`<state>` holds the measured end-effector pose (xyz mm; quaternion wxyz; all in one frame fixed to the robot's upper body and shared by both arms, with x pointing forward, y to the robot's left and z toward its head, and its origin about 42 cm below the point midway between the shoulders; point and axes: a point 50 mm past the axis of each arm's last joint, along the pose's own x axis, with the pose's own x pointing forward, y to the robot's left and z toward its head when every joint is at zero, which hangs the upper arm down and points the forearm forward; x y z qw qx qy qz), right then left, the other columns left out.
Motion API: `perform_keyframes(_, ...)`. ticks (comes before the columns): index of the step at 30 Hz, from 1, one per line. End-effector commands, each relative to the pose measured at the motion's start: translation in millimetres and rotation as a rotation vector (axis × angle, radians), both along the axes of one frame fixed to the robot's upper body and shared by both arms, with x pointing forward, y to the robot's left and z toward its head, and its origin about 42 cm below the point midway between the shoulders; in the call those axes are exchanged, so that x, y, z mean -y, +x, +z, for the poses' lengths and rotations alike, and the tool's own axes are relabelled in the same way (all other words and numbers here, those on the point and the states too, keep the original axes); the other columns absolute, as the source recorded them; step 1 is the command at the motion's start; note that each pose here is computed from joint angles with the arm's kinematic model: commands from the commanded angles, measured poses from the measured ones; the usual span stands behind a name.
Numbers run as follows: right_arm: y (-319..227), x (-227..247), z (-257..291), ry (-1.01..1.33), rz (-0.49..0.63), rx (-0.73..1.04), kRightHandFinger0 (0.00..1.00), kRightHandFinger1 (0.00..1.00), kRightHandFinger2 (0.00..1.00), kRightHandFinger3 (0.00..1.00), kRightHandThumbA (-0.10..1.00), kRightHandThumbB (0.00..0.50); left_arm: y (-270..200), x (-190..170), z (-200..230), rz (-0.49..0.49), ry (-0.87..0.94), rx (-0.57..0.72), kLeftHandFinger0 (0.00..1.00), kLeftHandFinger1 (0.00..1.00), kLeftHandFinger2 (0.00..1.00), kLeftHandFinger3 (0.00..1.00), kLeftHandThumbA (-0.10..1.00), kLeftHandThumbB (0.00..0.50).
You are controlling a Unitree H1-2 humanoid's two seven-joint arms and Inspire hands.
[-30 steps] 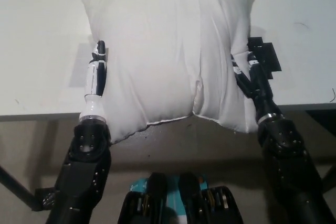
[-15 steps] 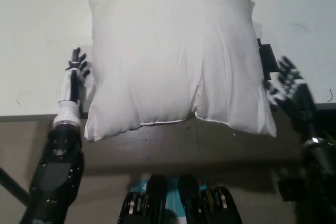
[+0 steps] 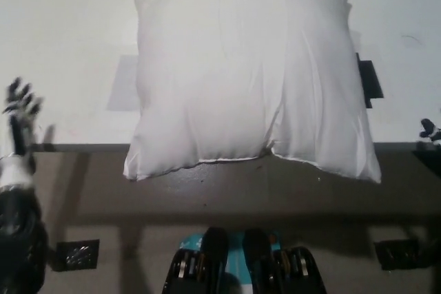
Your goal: The robot uses both hands to lift the pillow and then drops it on the table
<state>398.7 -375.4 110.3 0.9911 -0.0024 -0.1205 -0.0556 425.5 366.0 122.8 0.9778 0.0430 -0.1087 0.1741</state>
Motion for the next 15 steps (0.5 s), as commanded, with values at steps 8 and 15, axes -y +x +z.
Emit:
perform_keyframes(8, -126, -11, 66, -0.308, -0.002, 0.228, 1.0, 1.0, 1.0, 1.0, 1.0, 0.385, -138, 78, 54, -0.186, 0.088, 0.298, 1.0, 1.0, 1.0, 1.0, 1.0, 0.272)
perform_keyframes(15, -189, -44, 66, -0.385, 0.086, 0.254, 1.0, 1.0, 1.0, 1.0, 1.0, 0.318, -177, 104, 55, -0.194, 0.006, 0.323, 1.0, 1.0, 1.0, 1.0, 1.0, 0.297)
